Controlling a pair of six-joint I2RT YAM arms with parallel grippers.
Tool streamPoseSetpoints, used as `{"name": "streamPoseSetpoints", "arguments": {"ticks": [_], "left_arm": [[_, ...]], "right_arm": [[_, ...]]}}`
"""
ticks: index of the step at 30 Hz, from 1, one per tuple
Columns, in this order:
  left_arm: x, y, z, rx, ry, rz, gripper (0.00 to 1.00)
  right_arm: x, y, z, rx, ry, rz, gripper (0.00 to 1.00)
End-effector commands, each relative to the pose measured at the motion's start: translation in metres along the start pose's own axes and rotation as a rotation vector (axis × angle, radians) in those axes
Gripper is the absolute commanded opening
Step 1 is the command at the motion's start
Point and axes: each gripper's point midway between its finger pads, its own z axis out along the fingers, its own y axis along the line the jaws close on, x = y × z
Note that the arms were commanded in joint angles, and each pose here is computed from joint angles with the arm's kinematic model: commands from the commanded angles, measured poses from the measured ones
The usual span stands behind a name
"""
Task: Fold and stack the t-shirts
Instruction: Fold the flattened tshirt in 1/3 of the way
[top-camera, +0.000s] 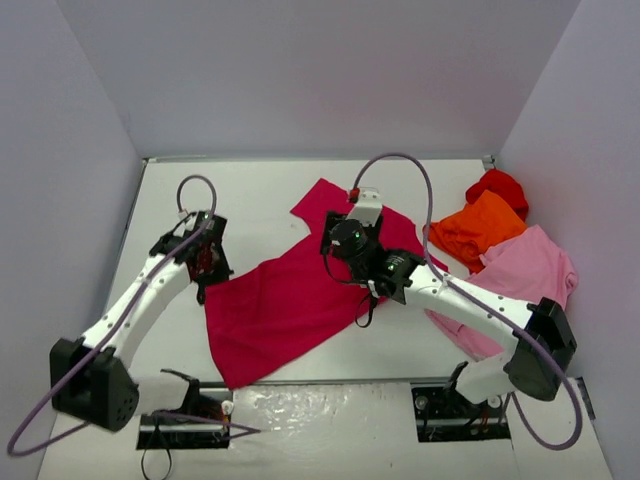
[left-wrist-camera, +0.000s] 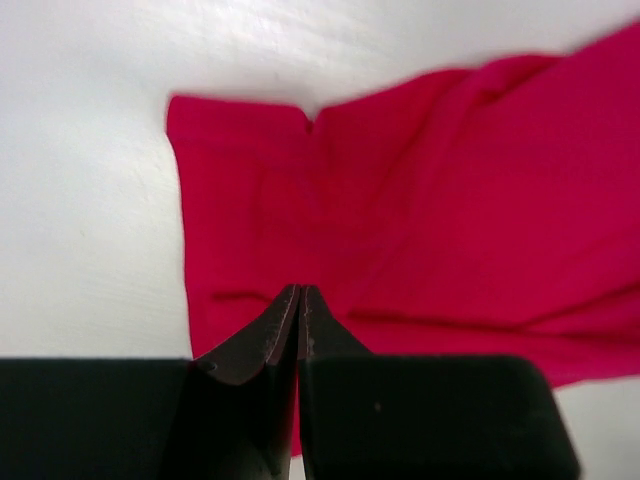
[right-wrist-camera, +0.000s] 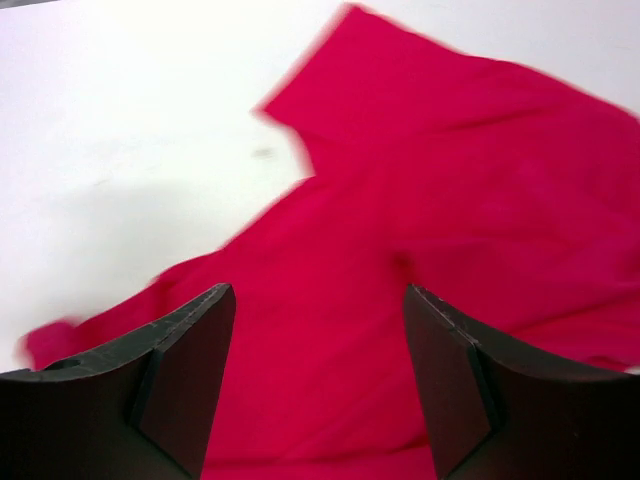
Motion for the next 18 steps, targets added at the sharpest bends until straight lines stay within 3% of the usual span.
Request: {"name": "streamPoseSetpoints", "arguments": {"ticks": [1, 9, 18], "left_arm": [[0.045, -0.003, -0.021, 0.082, 0.099, -0.062, 0.00], [0.070, 0.004, -0.060, 0.211, 0.079, -0.146, 0.00], [0.104, -0.006, -0.055, 0.289, 0.174, -0.174, 0.00]], "right_arm": [[0.021, -0.050, 0.034, 0.137, 0.102, -0.044, 0.65], [0.045, -0.062, 0.083, 0.159, 0.212, -0.073, 0.64], [0.080, -0.068, 0.107, 0.189, 0.293, -0.128, 0.63]]}}
